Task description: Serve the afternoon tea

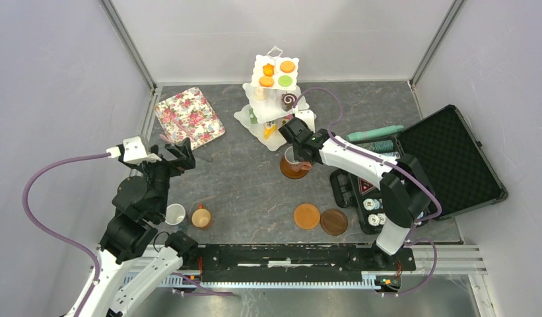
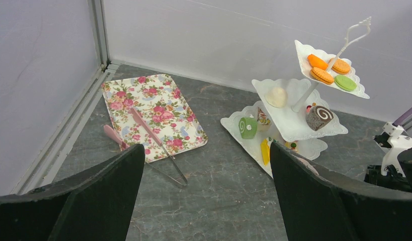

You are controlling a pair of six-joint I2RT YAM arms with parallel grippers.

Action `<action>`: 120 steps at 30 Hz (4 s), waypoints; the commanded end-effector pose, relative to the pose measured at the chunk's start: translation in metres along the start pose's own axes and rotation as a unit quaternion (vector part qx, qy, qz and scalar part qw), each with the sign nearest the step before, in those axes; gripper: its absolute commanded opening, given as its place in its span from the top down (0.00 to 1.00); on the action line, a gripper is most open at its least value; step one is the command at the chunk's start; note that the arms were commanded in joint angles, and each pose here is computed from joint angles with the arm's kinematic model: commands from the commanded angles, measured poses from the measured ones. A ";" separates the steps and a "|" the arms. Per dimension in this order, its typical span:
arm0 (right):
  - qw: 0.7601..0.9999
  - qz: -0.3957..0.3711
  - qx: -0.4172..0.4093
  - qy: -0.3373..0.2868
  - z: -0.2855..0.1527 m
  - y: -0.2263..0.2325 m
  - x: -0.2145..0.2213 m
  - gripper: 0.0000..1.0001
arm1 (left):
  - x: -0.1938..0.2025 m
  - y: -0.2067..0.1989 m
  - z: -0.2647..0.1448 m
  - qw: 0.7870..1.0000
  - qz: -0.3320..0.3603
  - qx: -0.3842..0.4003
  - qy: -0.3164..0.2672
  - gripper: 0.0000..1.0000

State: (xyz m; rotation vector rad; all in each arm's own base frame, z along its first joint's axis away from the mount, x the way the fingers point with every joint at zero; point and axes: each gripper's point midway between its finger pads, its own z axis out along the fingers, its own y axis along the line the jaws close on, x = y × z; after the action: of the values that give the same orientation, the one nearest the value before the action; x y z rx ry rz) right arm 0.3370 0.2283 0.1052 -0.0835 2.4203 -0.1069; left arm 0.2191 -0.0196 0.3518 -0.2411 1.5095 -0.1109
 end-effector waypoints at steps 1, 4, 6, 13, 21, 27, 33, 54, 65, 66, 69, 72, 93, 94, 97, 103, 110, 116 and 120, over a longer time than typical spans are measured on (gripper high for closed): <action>0.999 0.034 -0.025 -0.016 0.006 0.009 -0.016 1.00 | -0.006 -0.004 0.003 1.000 -0.011 0.006 -0.011 0.00; 0.999 0.037 -0.024 -0.012 0.009 0.008 -0.015 1.00 | -0.005 -0.005 0.003 1.000 -0.011 0.006 -0.010 0.00; 0.999 0.039 -0.026 -0.010 0.012 0.008 -0.014 1.00 | -0.006 -0.005 0.003 1.000 -0.011 0.007 -0.010 0.00; 0.999 0.037 -0.023 -0.003 0.018 0.006 -0.012 0.97 | -0.006 -0.005 0.002 1.000 -0.011 0.007 -0.010 0.00; 0.999 0.029 -0.038 0.004 0.021 0.011 -0.006 0.72 | -0.005 -0.005 0.003 1.000 -0.011 0.009 -0.010 0.00; 0.998 0.026 -0.049 -0.003 0.017 0.013 -0.011 0.60 | -0.004 -0.006 0.003 1.000 -0.011 0.010 -0.008 0.00; 0.998 0.018 -0.057 -0.015 0.007 0.010 -0.018 0.39 | -0.004 -0.008 0.003 1.000 -0.011 0.014 -0.007 0.00; 0.964 -0.221 -0.140 -0.046 -0.112 -0.007 0.040 0.11 | 0.002 -0.008 0.008 1.000 -0.001 0.008 0.004 0.00; 0.948 -0.175 -0.265 -0.013 -0.094 0.033 0.160 0.49 | 0.011 -0.003 0.016 1.000 0.019 -0.015 0.019 0.00; 0.949 -0.173 -0.264 -0.011 -0.091 0.034 0.165 0.53 | 0.012 -0.002 0.016 0.999 0.020 -0.017 0.019 0.00; 0.949 -0.174 -0.262 -0.002 -0.080 0.034 0.180 0.55 | 0.011 0.001 0.016 0.999 0.022 -0.026 0.017 0.00; 0.947 -0.184 -0.262 0.005 -0.073 0.039 0.190 0.52 | 0.012 0.003 0.017 0.999 0.024 -0.031 0.018 0.00; 0.940 -0.259 -0.217 -0.043 -0.017 0.141 0.127 0.34 | 0.008 0.000 0.015 1.000 0.007 -0.017 0.011 0.00; 0.943 -0.252 -0.214 -0.040 -0.010 0.141 0.122 0.35 | 0.007 0.000 0.015 1.000 0.006 -0.016 0.011 0.00; 0.947 -0.241 -0.209 -0.033 0.008 0.141 0.108 0.35 | 0.006 0.000 0.014 1.000 0.004 -0.015 0.009 0.00; 0.946 -0.238 -0.216 -0.036 0.025 0.151 0.079 0.35 | 0.002 0.001 0.011 1.000 -0.002 -0.013 0.002 0.00; 0.955 -0.233 -0.177 -0.039 0.043 0.146 0.054 0.34 | 0.001 0.003 0.010 1.000 -0.001 -0.017 -0.001 0.00; 0.958 -0.243 -0.146 -0.051 0.055 0.137 0.032 0.34 | 0.001 0.002 0.010 1.000 -0.003 -0.014 0.000 0.00; 0.956 -0.256 -0.128 -0.058 0.060 0.131 0.020 0.34 | 0.000 0.003 0.009 1.000 -0.004 -0.015 -0.002 0.00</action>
State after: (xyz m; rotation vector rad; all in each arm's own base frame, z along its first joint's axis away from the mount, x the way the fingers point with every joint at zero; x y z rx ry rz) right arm 0.3398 0.3684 0.0321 -0.7857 2.2446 0.1065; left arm 0.2288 -0.0156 0.3430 -0.2520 1.5424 -0.0627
